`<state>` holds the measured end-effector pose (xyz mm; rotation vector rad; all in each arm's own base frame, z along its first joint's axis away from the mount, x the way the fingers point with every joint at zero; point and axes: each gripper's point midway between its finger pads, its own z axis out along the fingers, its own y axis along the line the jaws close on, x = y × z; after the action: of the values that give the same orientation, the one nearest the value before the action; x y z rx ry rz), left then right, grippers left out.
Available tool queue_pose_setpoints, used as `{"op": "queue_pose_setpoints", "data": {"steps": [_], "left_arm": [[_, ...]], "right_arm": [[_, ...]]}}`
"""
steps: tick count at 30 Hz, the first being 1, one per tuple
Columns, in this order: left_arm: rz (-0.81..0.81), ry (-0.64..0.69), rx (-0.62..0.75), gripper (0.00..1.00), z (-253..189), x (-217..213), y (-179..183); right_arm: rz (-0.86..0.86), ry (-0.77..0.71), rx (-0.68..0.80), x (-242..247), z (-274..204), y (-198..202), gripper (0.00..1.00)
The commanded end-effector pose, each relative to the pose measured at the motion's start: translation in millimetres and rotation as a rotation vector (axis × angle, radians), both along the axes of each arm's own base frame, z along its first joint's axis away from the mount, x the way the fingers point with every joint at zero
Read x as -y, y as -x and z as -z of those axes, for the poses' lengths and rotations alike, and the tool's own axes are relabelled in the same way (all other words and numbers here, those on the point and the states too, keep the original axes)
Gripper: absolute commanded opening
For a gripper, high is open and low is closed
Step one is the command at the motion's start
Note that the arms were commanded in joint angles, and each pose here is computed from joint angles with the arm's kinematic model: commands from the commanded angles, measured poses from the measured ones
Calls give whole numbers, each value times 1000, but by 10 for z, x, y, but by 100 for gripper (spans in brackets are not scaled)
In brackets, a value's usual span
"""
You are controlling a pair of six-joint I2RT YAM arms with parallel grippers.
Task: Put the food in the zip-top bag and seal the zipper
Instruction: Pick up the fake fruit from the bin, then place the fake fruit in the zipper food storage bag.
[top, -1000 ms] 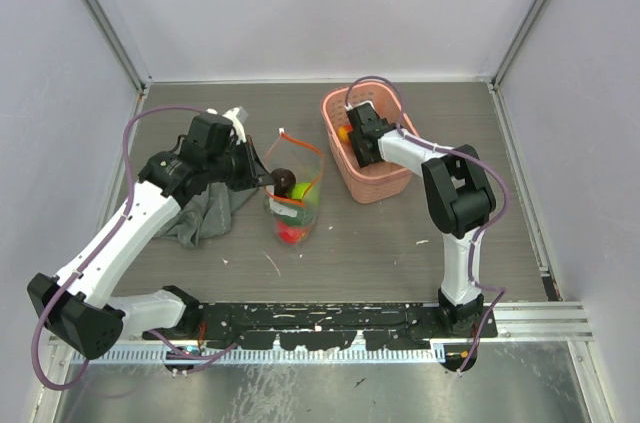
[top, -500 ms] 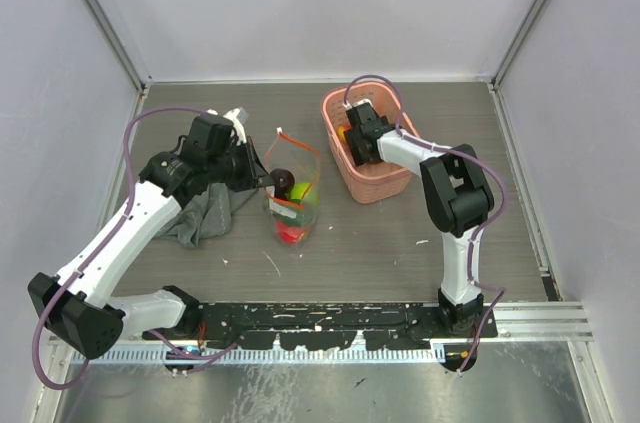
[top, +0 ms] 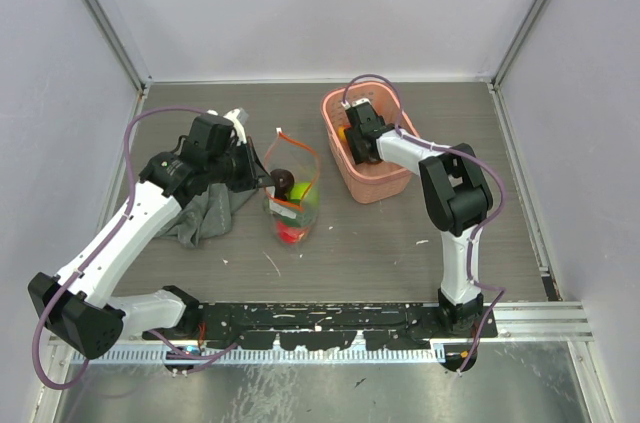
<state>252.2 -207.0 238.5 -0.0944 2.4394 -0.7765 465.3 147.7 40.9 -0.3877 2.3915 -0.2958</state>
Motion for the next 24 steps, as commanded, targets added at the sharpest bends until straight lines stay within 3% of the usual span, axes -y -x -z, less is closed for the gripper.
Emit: {"op": "queue_pose_setpoints", "data": {"steps": [1,24], "left_arm": [[12,21,38,0,-93,34,-24],[-8,13,62,0,-140,-38,8]], "right_arm": [[-4,-34,16,-7,-219,51,52],[16,-167,148,-9,-1202,395,48]]}}
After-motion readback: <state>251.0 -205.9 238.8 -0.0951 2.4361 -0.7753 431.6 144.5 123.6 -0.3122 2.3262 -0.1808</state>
